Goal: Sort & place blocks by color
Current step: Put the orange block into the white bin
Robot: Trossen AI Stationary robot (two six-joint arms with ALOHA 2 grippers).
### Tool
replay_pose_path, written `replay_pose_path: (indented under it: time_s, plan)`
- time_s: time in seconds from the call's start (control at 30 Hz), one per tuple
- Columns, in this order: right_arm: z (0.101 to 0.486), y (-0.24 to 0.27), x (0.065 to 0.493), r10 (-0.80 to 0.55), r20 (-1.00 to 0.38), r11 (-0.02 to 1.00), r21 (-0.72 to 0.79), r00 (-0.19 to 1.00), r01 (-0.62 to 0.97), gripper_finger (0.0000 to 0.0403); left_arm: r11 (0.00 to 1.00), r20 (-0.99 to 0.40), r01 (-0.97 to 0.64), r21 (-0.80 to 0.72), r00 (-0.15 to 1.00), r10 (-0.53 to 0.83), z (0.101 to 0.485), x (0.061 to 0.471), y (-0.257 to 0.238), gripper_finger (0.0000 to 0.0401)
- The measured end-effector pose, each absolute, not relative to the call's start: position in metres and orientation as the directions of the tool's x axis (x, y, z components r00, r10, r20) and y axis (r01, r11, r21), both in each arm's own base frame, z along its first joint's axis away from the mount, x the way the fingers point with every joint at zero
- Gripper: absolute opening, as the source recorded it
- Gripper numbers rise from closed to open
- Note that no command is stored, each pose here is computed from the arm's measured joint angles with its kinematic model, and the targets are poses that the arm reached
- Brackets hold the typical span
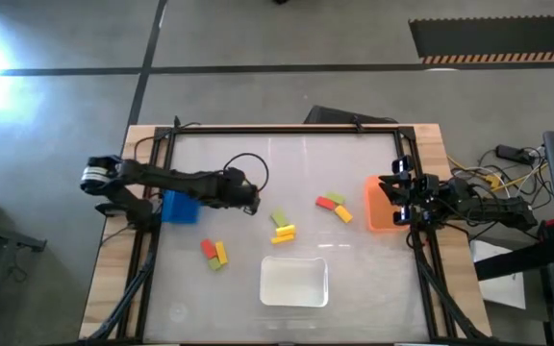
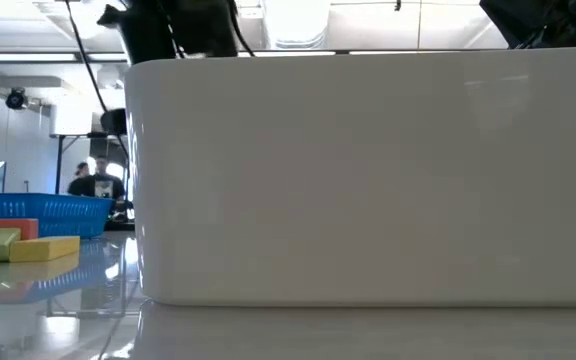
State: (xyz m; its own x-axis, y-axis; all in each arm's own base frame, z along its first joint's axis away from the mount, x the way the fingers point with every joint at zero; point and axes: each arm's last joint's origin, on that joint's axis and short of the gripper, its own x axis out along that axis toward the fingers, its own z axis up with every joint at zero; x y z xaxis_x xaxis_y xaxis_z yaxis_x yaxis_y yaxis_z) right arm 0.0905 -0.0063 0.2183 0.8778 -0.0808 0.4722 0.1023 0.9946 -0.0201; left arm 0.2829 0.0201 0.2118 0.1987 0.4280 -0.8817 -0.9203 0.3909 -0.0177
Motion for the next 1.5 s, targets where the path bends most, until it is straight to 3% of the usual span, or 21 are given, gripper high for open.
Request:
replay_pose_path:
  time_s: [0.27, 0.73, 1.5]
  plan:
    - [0.219, -0.006, 0.09, -0.081, 0.471, 0.993, -0.034, 0.878, 0.11, 0.0068, 0.338, -0.901, -0.941, -0.006, 0.152, 0.406, 0.2, 0.281, 0.035, 0.0063]
    - [0.219, -0.006, 0.09, -0.081, 0.471, 0.99, -0.064, 0.879, 0.126, 0.0068, 0.331, -0.885, -0.943, -0.03, 0.179, 0.429, 0.181, 0.285, 0.04, 0.0183]
    - [0.219, -0.006, 0.09, -0.081, 0.478, 0.984, -0.102, 0.875, 0.146, 0.0068, 0.324, -0.889, -0.945, 0.039, 0.115, 0.443, 0.147, 0.29, 0.041, 0.0186]
